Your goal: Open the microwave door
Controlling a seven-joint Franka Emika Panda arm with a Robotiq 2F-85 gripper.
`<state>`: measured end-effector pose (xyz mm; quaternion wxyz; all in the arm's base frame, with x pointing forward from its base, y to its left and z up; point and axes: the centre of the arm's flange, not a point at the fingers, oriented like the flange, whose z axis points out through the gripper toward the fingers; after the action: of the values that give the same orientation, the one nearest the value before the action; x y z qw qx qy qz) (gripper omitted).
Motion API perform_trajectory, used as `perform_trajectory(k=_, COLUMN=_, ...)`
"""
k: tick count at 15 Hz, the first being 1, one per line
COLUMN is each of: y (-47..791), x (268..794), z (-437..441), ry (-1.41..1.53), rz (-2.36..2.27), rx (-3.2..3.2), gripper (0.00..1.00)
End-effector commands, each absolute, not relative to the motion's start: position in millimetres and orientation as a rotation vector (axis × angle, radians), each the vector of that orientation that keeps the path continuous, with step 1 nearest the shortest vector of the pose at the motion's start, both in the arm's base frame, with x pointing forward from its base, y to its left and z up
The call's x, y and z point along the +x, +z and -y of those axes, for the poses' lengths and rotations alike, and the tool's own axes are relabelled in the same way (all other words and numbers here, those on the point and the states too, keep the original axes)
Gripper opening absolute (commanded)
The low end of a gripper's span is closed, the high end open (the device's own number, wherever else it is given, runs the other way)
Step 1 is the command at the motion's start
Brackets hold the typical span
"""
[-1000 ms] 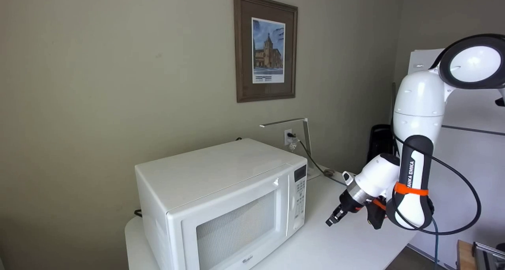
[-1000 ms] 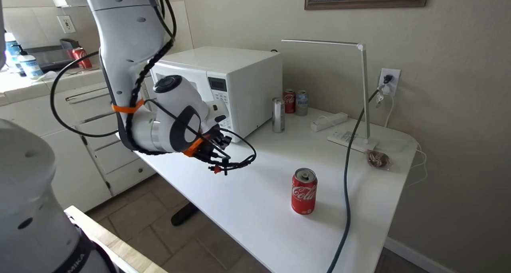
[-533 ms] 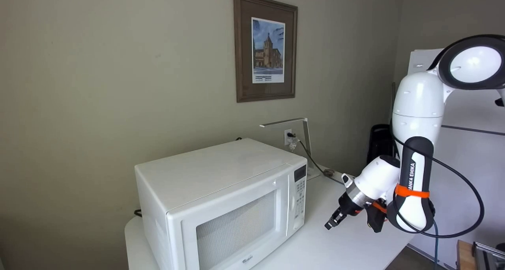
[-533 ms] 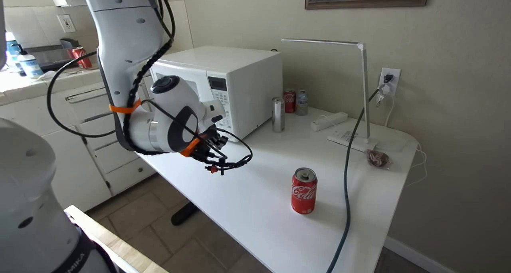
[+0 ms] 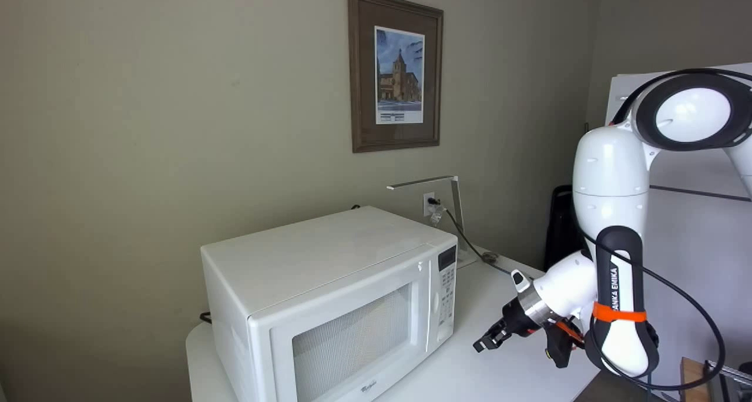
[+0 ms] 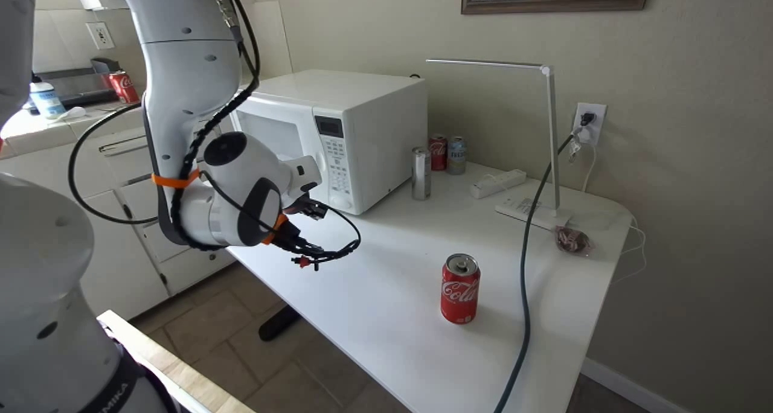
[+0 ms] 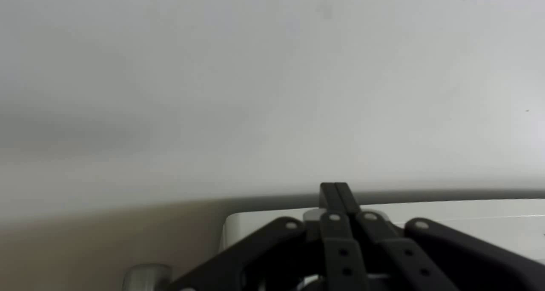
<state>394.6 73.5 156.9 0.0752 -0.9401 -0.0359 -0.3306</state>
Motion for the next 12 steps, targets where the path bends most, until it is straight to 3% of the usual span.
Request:
perform_trajectory(k=1, y=138, x=377, z=-85, ry=-1.091, rz=0.089, rx=-2.775, gripper=0.00)
perform_trajectory(k=12, y=133, x=389, z=-95, ry=-1.330, rz=0.050, rx=-2.701, gripper=0.00)
